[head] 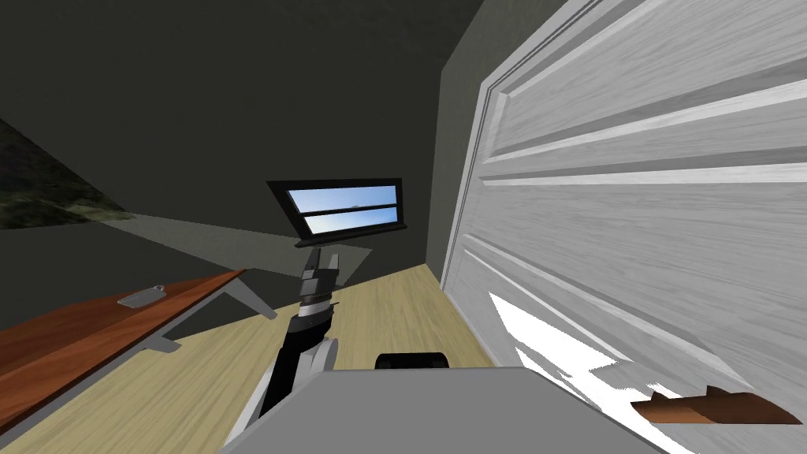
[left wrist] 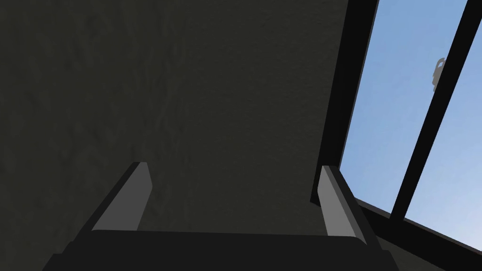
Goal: Pull the door open
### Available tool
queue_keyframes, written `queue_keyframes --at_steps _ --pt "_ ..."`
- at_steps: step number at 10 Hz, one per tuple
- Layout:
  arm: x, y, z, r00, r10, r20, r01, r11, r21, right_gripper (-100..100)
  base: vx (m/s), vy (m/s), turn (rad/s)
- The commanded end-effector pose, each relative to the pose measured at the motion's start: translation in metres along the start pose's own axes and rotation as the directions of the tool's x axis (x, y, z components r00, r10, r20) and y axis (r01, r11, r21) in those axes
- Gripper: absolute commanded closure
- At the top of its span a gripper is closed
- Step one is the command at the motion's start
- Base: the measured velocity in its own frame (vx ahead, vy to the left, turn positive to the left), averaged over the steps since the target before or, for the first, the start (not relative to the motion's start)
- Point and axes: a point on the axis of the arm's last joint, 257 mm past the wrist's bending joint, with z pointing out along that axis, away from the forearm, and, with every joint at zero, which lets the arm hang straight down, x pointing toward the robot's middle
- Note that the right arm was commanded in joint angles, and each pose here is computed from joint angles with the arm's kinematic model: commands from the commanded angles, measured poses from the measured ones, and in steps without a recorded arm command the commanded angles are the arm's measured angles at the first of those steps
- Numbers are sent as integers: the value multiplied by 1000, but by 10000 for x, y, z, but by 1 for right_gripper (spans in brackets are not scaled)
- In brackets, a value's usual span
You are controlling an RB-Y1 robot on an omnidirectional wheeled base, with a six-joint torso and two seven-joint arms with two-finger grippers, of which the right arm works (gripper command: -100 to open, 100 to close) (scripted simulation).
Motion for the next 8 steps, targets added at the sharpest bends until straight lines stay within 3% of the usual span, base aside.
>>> queue_keyframes --at_steps 1,3,4,5,7,8 --pt "-15 -146 11 1000 12 -6 -12 1000 26 -100 79 -193 75" --pt "-19 -311 49 1000 27 -13 -26 998 57 -100 57 -164 79" --pt "-87 -310 5 999 34 5 -34 998 51 -100 36 -85 23" --pt "-15 -517 104 999 44 -23 -42 995 93 -100 54 -120 109" --pt "-11 -620 130 998 53 -27 -50 993 110 -100 33 -153 100" --pt "3 -788 178 997 68 -36 -62 988 139 -100 58 -154 107"
